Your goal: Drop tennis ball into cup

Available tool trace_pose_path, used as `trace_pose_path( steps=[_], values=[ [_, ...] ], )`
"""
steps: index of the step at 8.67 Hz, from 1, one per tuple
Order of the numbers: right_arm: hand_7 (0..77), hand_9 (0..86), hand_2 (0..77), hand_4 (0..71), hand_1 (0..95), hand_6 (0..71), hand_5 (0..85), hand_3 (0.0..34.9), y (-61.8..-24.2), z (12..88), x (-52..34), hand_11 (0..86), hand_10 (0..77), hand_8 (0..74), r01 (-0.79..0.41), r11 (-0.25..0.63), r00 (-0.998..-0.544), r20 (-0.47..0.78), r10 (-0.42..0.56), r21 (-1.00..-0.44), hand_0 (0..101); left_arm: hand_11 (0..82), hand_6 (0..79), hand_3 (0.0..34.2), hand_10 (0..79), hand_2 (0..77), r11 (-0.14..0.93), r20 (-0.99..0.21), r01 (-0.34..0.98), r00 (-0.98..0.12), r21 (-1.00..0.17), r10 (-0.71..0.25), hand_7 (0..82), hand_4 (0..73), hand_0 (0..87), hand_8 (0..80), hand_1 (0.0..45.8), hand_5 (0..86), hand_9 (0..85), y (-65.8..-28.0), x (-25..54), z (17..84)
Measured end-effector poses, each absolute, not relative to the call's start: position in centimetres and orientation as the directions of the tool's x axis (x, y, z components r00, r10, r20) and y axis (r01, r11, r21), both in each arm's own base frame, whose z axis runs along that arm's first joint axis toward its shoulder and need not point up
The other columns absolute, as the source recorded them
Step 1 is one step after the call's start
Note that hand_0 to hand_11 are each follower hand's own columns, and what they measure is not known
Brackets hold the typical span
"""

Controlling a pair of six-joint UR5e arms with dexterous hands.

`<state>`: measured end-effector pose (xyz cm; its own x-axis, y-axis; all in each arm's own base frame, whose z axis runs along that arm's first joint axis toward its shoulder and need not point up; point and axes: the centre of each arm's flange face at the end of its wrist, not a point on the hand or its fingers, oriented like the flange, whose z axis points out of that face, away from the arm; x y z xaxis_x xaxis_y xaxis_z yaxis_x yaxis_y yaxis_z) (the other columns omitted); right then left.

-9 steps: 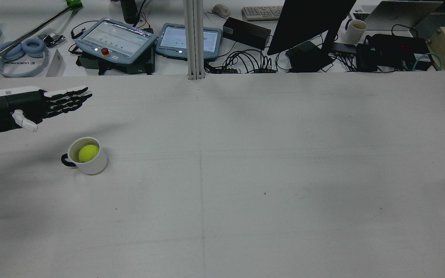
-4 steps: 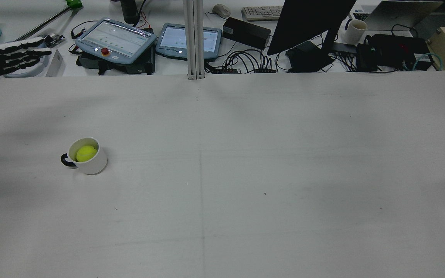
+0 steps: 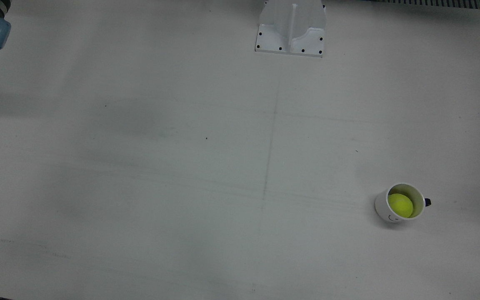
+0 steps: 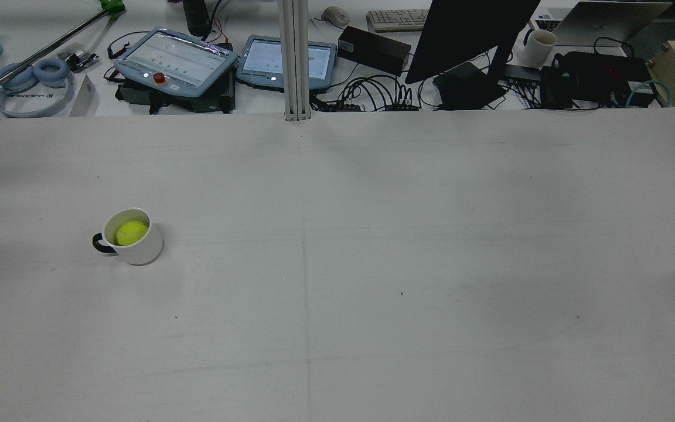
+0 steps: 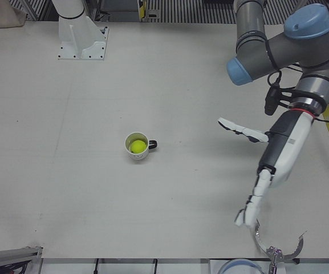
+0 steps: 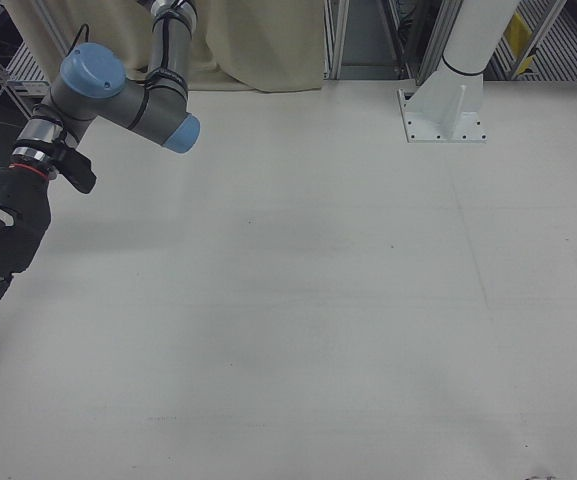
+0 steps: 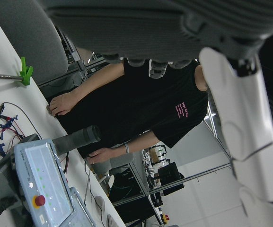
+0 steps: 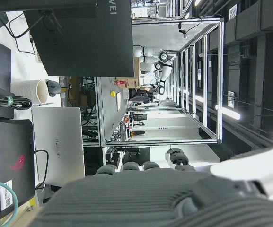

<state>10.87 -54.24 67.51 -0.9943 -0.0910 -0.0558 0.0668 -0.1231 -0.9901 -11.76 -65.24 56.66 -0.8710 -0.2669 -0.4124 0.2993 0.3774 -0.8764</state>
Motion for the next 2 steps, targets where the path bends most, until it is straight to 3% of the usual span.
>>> trace_pose_path(
  steps=[1, 2],
  values=[
    [0.0, 0.0, 0.5, 0.0, 0.5, 0.0, 0.0, 0.0, -54.25, 67.52, 10.87, 0.5, 0.0, 0.0, 0.067, -0.123, -0.994, -0.056, -0.091, -0.990, 0, 0.5, 0.5, 0.0, 0.0, 1.1, 0.360, -0.406, 0.310, -0.884, -0.880, -0.232, 10.4, 1.1, 50.4, 0.0, 15.8, 1.1, 0.5, -65.02, -13.30, 57.25],
    [0.0, 0.0, 0.5, 0.0, 0.5, 0.0, 0.0, 0.0, -54.26, 67.54, 10.84, 0.5, 0.0, 0.0, 0.066, -0.124, -0.994, -0.055, -0.090, -0.990, 0, 0.5, 5.5, 0.0, 0.0, 1.1, 0.351, -0.403, 0.314, -0.889, -0.882, -0.216, 9.3, 1.1, 50.2, 0.0, 15.8, 1.1, 0.5, -64.90, -13.93, 57.57]
  ],
)
